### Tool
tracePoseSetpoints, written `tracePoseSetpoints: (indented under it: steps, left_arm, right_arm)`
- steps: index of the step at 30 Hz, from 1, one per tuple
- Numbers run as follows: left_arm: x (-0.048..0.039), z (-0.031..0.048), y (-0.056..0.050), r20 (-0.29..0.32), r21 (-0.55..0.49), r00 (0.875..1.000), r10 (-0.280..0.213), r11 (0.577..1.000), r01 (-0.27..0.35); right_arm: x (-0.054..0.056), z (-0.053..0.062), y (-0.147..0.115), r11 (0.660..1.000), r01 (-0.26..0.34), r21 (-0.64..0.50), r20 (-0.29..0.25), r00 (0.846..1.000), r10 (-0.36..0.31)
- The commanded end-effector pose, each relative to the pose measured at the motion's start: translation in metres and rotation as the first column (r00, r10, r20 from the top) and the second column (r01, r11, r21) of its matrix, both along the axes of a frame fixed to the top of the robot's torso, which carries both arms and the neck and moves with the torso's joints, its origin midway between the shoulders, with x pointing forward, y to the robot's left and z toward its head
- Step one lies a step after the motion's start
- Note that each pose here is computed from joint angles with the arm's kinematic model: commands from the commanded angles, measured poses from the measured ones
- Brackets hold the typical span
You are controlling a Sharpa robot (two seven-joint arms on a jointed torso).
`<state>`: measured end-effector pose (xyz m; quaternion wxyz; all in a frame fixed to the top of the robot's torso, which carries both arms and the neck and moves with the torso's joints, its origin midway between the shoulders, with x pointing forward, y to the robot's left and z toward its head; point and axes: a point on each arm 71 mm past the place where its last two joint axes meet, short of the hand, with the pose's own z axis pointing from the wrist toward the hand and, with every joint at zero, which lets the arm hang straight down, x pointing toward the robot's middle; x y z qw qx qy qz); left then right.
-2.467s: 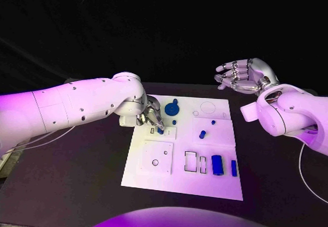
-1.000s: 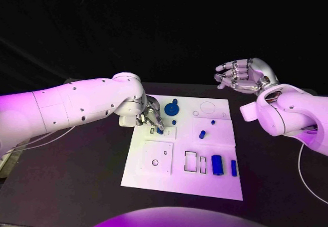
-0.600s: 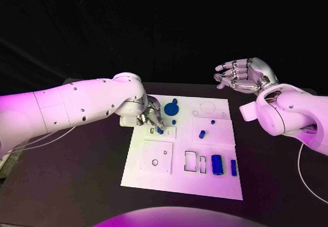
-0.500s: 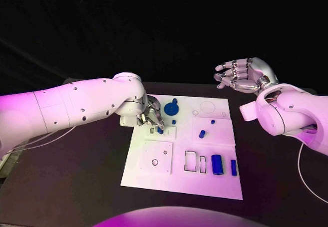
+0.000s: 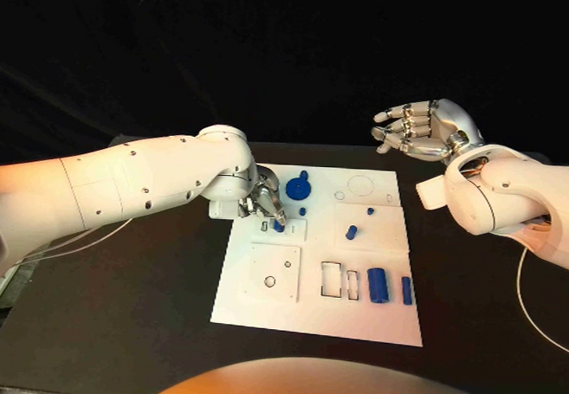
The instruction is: Assemble the parts on the task board
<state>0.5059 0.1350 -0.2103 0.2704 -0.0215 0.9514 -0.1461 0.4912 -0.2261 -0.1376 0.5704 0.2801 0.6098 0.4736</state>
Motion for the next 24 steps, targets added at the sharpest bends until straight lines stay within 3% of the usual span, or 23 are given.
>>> tracePoseSetpoints:
  steps: [1, 24]
  left_arm:
    - [-0.0038, -0.0023, -0.0039, -0.034, 0.004, 0.999, -0.035, 0.999, 0.035]
    - [-0.002, -0.0023, -0.0061, -0.023, 0.001, 0.999, -0.025, 1.0, 0.025]
  right_arm:
    - [-0.0008, 0.0001, 0.0013, 1.0, -0.017, 0.001, 0.003, 1.0, 0.017]
    - [-0.0012, 0.0001, 0.0012, 1.0, -0.017, 0.001, 0.003, 1.0, 0.017]
